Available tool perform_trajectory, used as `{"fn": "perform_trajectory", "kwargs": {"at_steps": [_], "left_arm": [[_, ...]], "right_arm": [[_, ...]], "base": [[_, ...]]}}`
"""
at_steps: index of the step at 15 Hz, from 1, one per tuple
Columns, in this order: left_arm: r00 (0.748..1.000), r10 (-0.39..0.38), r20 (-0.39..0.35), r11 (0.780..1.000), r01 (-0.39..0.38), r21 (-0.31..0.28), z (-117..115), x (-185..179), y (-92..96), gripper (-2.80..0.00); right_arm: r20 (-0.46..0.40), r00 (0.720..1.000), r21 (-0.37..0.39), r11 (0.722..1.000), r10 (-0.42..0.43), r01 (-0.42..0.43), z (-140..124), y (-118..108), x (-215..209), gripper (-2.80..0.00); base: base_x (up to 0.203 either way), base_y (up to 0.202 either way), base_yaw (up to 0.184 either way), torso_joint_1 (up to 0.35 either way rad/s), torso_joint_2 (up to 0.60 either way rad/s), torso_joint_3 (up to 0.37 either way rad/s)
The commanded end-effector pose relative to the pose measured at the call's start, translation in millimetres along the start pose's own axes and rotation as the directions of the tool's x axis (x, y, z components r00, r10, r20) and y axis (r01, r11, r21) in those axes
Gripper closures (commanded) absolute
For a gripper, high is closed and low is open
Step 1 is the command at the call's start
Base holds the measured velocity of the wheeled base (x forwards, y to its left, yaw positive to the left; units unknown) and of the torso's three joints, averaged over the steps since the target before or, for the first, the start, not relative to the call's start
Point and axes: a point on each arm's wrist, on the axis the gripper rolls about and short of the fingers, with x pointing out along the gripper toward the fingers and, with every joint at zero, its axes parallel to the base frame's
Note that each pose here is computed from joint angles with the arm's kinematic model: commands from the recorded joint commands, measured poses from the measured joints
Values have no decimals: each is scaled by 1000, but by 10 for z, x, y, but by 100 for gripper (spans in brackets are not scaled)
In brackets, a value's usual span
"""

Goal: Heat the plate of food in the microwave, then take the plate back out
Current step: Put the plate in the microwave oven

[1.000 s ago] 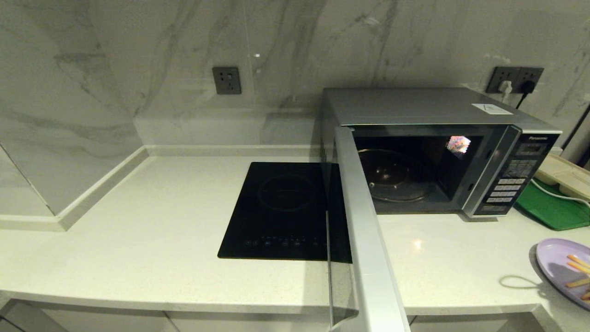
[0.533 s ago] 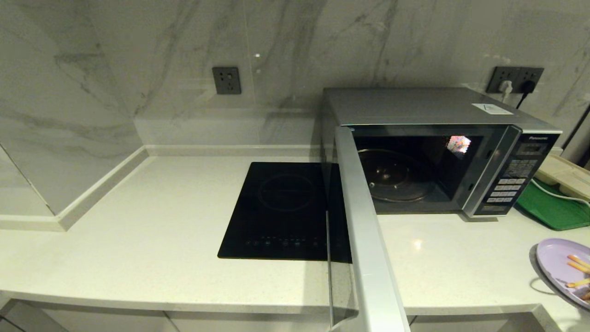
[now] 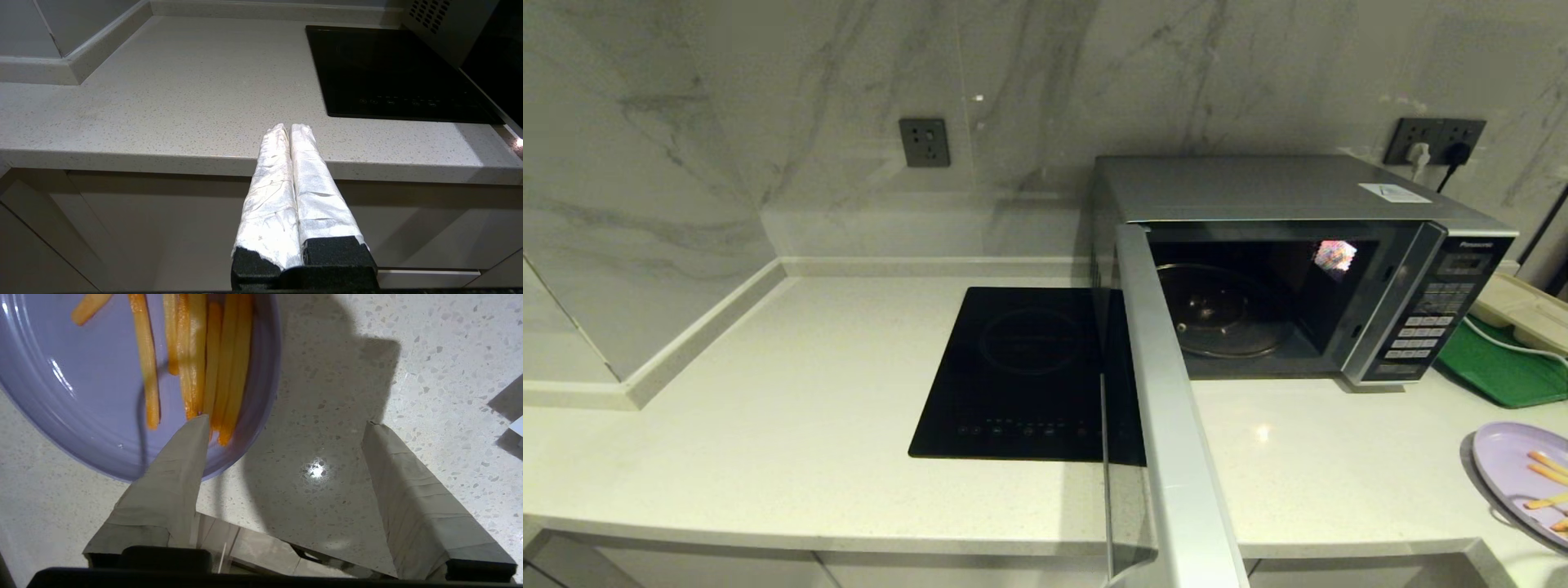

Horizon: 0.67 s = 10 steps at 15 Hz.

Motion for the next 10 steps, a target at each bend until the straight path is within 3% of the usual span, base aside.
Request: {"fn": "perform_trajectory", "kwargs": {"at_steps": [1, 10], "left_arm": [[1000, 1, 1, 1000, -1, -1, 0, 0, 0, 0], [1000, 1, 1, 1000, -1, -1, 0, 0, 0, 0]], "right_arm": [[-23, 1000, 13, 1000, -15, 15, 14, -29, 84, -280], [-8, 998, 32, 997, -64, 64, 36, -143, 392, -280]], "base": [[0, 0, 0, 0, 0, 0], [0, 0, 0, 0, 0, 0]]}}
